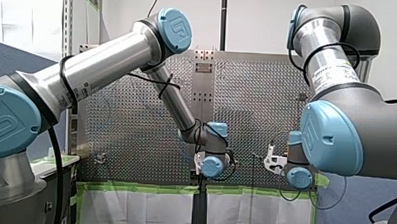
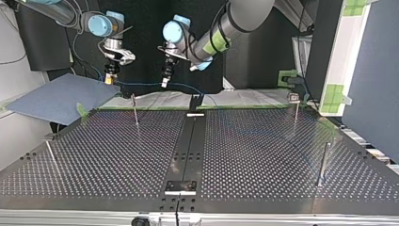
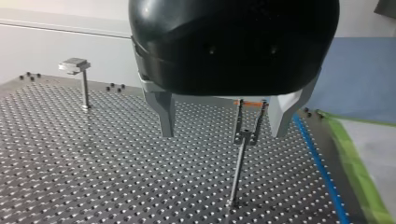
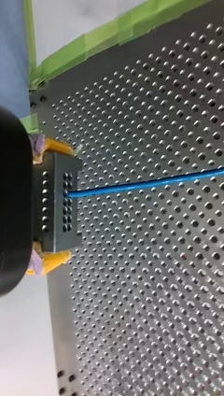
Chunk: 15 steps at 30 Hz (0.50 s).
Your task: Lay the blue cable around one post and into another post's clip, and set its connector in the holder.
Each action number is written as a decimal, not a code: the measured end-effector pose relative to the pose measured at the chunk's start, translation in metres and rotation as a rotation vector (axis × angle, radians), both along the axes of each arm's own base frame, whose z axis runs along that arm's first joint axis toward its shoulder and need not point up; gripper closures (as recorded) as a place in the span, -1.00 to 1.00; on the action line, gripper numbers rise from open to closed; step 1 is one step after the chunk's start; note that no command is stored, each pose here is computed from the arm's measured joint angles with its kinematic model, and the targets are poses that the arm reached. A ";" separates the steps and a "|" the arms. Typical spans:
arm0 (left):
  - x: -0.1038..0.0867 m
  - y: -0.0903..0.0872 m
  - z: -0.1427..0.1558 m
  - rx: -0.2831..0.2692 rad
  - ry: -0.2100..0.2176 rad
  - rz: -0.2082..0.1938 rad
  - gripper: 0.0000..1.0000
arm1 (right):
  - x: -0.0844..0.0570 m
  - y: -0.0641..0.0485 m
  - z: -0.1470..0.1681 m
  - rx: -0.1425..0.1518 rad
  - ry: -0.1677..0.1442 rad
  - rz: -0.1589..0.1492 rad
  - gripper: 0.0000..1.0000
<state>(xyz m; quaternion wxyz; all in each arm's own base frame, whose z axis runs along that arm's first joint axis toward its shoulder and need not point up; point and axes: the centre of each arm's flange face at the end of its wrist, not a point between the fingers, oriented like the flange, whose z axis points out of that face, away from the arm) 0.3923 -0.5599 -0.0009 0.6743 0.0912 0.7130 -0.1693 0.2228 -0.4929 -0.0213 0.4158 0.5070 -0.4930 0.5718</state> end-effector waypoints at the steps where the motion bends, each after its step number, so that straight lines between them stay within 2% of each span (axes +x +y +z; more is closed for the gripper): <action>1: -0.001 0.000 -0.001 0.007 0.004 -0.001 -0.98 | -0.001 -0.001 0.001 -0.006 -0.001 -0.007 1.00; 8: -0.017 -0.001 -0.005 0.071 0.041 0.002 -0.98 | -0.007 -0.010 0.004 -0.030 -0.006 -0.027 1.00; 15: -0.028 -0.004 -0.007 0.090 0.048 0.000 -0.98 | -0.007 -0.011 0.004 -0.023 -0.003 -0.025 1.00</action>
